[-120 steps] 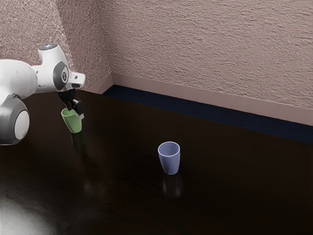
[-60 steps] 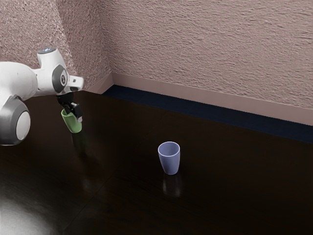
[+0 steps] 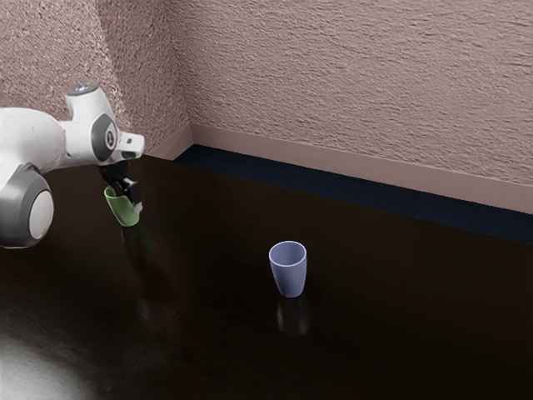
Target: Place the left cup onto the right cup
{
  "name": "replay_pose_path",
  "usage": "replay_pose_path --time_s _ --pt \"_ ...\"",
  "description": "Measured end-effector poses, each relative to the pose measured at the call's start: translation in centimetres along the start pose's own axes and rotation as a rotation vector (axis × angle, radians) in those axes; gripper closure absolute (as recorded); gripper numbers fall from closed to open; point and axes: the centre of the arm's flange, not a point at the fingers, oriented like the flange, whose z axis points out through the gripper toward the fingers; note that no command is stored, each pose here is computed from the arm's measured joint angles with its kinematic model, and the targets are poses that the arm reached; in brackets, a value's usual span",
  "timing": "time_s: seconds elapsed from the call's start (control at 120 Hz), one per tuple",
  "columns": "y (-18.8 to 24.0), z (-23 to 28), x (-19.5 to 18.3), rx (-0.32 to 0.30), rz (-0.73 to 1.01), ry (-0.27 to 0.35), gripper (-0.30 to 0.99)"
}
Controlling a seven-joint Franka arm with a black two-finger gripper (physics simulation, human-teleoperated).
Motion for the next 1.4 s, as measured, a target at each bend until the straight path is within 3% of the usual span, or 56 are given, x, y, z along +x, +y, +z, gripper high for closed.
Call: replay_pose_path --time_s 0.917,1.4 --pt "0.02 0.22 0.0 -0.004 0.001 0.005 0.64" --pt "-0.04 0.27 -0.08 0.001 0.001 0.002 0.78"
